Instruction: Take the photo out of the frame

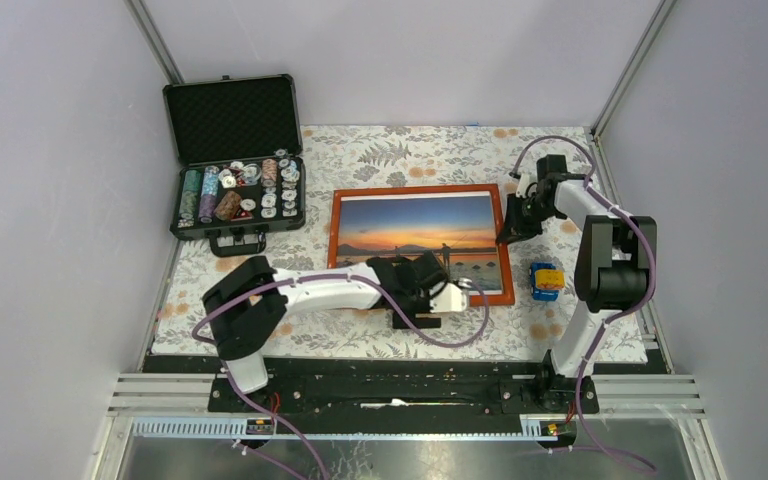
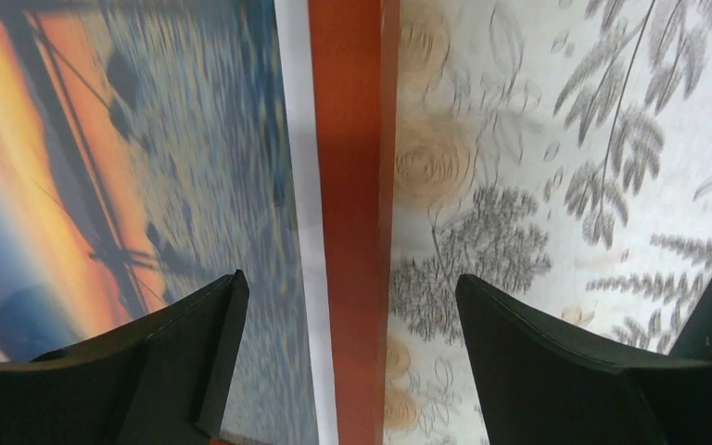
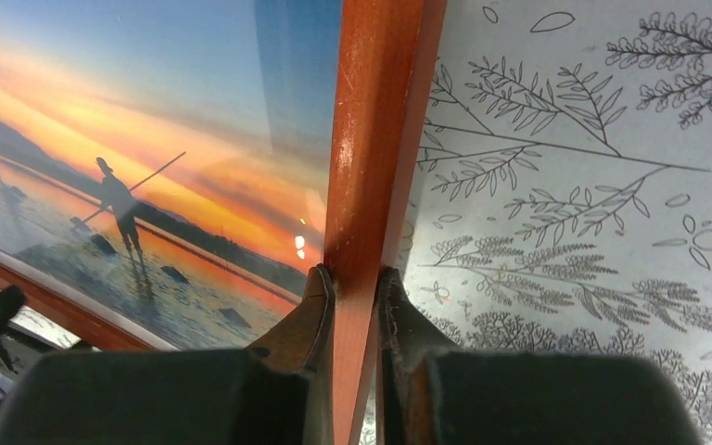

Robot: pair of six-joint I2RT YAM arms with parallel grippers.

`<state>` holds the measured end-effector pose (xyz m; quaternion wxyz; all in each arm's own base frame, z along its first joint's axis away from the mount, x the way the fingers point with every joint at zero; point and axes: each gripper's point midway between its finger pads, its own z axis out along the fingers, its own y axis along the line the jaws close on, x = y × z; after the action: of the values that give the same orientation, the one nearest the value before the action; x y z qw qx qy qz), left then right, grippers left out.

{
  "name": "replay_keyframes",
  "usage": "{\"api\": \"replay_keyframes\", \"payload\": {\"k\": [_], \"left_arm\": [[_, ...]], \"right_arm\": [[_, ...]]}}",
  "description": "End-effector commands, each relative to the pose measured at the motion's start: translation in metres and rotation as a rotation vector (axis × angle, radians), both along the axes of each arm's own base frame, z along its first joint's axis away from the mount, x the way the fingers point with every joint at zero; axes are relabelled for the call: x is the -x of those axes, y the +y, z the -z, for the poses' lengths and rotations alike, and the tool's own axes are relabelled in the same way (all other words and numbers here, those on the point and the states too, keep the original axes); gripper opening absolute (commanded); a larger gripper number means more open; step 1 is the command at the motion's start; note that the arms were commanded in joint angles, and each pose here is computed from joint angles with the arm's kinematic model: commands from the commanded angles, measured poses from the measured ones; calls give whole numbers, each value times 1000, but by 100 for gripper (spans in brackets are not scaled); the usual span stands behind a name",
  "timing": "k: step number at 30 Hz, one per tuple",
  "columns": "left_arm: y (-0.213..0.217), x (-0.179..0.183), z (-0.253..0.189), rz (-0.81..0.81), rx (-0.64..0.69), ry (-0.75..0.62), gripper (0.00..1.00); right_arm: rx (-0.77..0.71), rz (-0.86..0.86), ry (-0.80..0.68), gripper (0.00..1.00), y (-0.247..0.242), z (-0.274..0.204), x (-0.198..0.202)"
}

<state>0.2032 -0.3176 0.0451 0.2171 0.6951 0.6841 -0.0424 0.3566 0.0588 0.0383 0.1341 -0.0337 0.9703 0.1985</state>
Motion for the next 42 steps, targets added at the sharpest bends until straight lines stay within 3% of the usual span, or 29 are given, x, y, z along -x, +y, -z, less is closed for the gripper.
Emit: {"api": "replay_keyframes", "payload": {"k": [1,11,15,21,26,34,38,42], "left_arm": [[-46,-25,-35,-57,108,-254,90],[-62,-34,-16,-117,87,-512,87],[-69,-34,-14,-146,88,-561,76],[-74,-44,-19,-167,55,-694,69],[-70,-46,-31,-182,68,-722,49],[-80,-49,-72,-213,123,-699,19],[-86,-52,-87,-267,168,-581,0],[-94,-64,-125,-346,263,-548,0]], "right_arm": [[-157,-4,-70,0,27,-58,-2],[-260,-5,-34,0,43,-80,9],[-305,25,-4,0,49,-87,10],[-358,47,26,0,55,-95,9],[-352,58,18,1,49,-95,8],[-435,145,-125,82,7,-146,-25],[-422,174,-214,95,-14,-171,-35],[-420,208,-267,100,-32,-188,-40]]}}
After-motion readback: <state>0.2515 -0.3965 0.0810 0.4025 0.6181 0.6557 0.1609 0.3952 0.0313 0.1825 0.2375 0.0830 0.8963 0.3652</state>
